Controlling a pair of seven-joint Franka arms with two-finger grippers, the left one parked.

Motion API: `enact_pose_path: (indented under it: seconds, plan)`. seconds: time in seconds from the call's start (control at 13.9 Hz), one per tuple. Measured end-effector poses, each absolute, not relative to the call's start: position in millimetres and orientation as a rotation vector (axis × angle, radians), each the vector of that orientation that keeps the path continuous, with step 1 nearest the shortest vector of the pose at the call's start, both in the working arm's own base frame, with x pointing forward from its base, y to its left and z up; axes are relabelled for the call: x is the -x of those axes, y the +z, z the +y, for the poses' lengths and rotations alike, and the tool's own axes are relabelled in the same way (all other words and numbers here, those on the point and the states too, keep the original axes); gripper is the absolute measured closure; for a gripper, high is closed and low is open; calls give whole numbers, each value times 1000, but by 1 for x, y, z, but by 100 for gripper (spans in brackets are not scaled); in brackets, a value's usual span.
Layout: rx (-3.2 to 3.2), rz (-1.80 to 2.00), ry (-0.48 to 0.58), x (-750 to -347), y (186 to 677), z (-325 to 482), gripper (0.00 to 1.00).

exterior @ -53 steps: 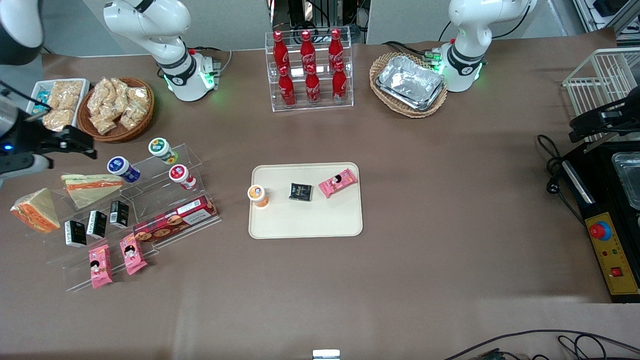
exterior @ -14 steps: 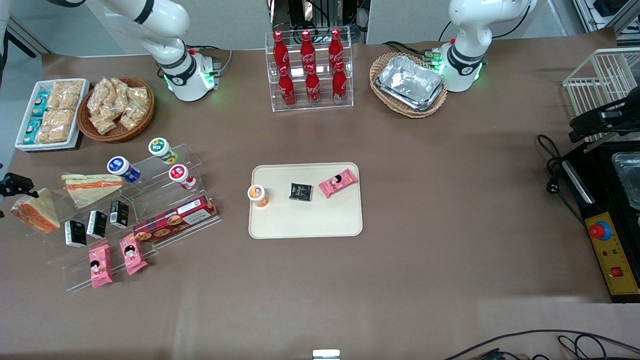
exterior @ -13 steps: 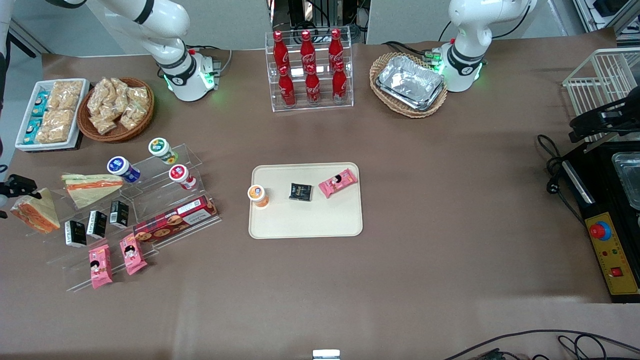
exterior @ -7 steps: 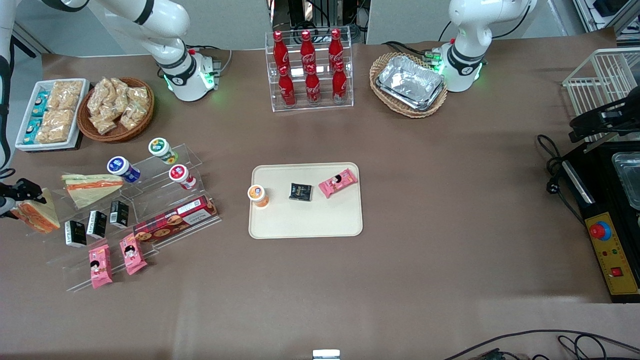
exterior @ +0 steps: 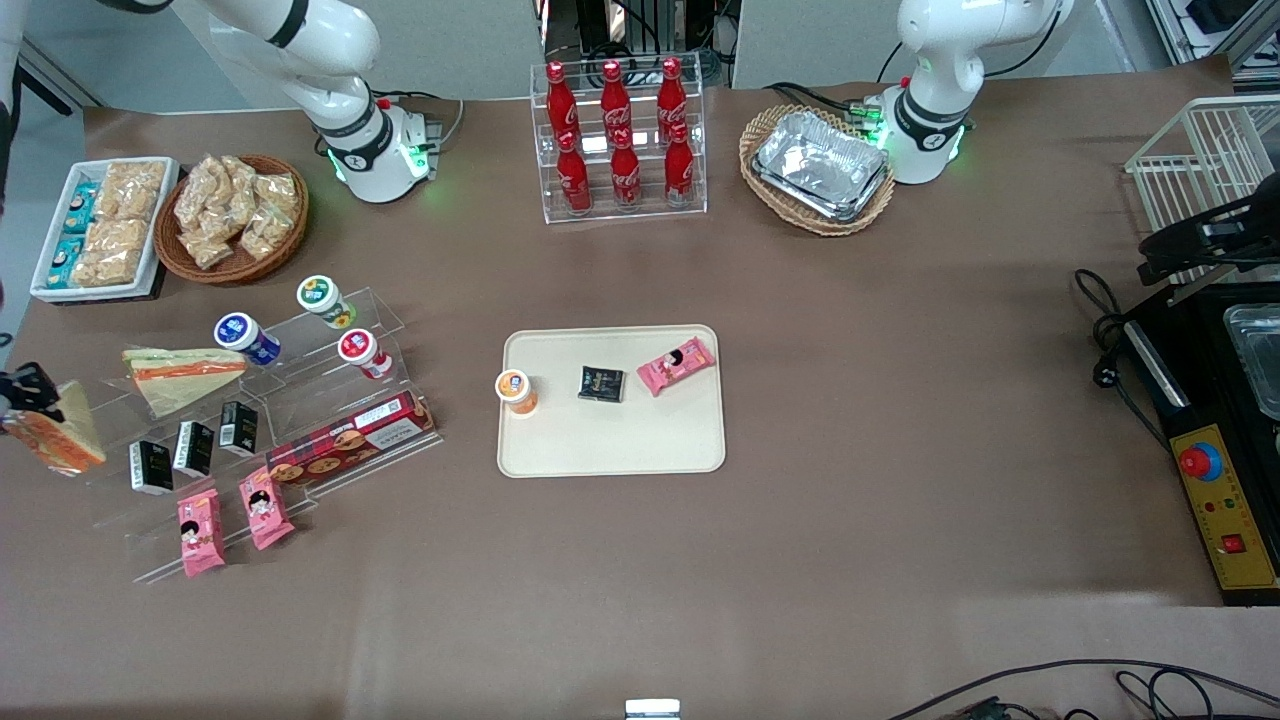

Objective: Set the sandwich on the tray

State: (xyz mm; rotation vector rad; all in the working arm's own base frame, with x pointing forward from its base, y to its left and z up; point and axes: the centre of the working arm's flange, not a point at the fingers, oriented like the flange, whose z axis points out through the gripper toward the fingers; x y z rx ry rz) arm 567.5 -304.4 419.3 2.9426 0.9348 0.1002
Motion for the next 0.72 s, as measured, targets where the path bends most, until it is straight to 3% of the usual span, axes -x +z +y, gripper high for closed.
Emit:
enact_pose_path:
  seconds: [0.14,0.29,0.72]
  plan:
    - [-2941,964,136,-565,459,-292,67]
    - [-2965,979,146,-560,492,-276,78]
    - [-3105,729,46,-563,541,-166,79]
